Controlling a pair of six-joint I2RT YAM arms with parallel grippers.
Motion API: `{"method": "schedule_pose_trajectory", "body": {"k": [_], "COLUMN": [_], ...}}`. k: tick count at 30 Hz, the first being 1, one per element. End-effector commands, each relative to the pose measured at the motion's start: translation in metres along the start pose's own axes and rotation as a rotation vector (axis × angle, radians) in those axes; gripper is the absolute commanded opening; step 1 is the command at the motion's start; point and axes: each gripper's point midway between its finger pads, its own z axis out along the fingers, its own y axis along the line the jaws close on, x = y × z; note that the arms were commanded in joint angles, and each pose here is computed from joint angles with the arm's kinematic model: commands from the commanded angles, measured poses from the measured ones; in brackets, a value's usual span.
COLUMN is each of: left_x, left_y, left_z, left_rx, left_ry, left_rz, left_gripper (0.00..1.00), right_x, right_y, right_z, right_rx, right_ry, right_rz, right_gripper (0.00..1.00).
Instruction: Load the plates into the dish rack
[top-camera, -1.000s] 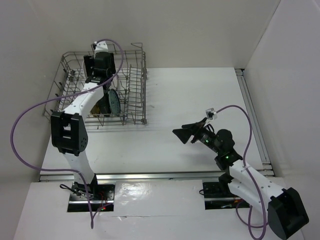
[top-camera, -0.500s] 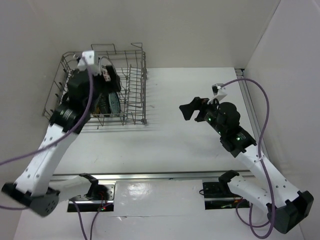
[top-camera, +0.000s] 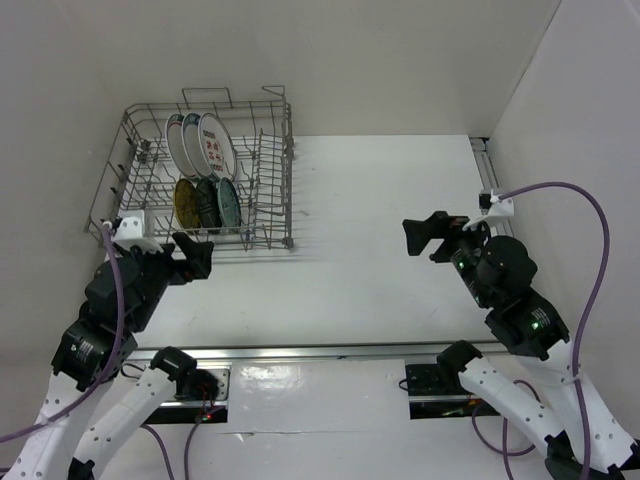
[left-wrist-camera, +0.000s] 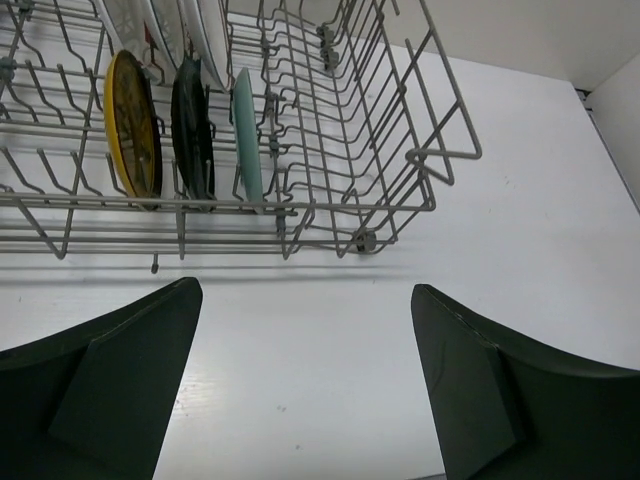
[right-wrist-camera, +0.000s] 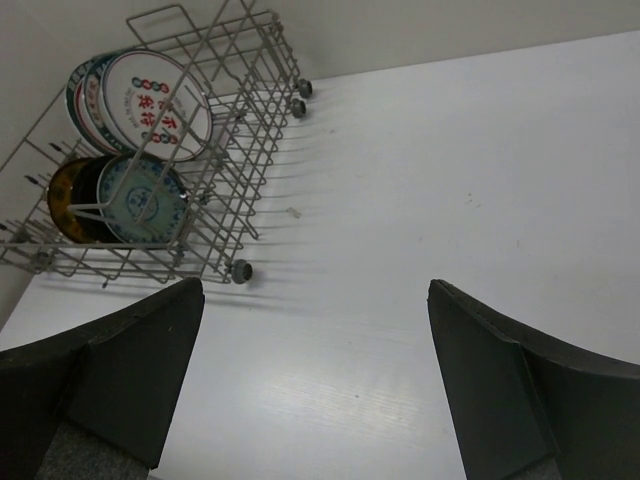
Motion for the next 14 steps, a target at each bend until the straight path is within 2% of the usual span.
{"method": "schedule_pose_trajectory", "body": {"k": [1,3,7,14], "left_x": [0.014,0.025,0.017,0.027], "left_y": [0.004,0.005,0.000,-0.009], "left_z": [-0.006,-0.005,-0.009,-0.003], "left_rx": [0.018,0.027,0.070,0.111], "left_ry": [-0.002,0.005,-0.045,0.010], "left_rz": [-0.005,-0.013,-0.030,-0.010], "left_gripper": [0.99,0.99,0.99,0.99], "right_x": [0.002,-0.001,0.006,0.011], "right_y": [-0.016,-0.018,-0.023,-0.026], "right_z": [-0.009,-0.012,-0.013,-0.010], "right_rx": [0.071,0.077,0.101,0.116], "right_ry": [0.013,-0.001,0.025,0.038], "right_rz": [-0.041,-0.038,-0.029,-0.035], "right_gripper": [1.00,1.00,1.00,1.00]}}
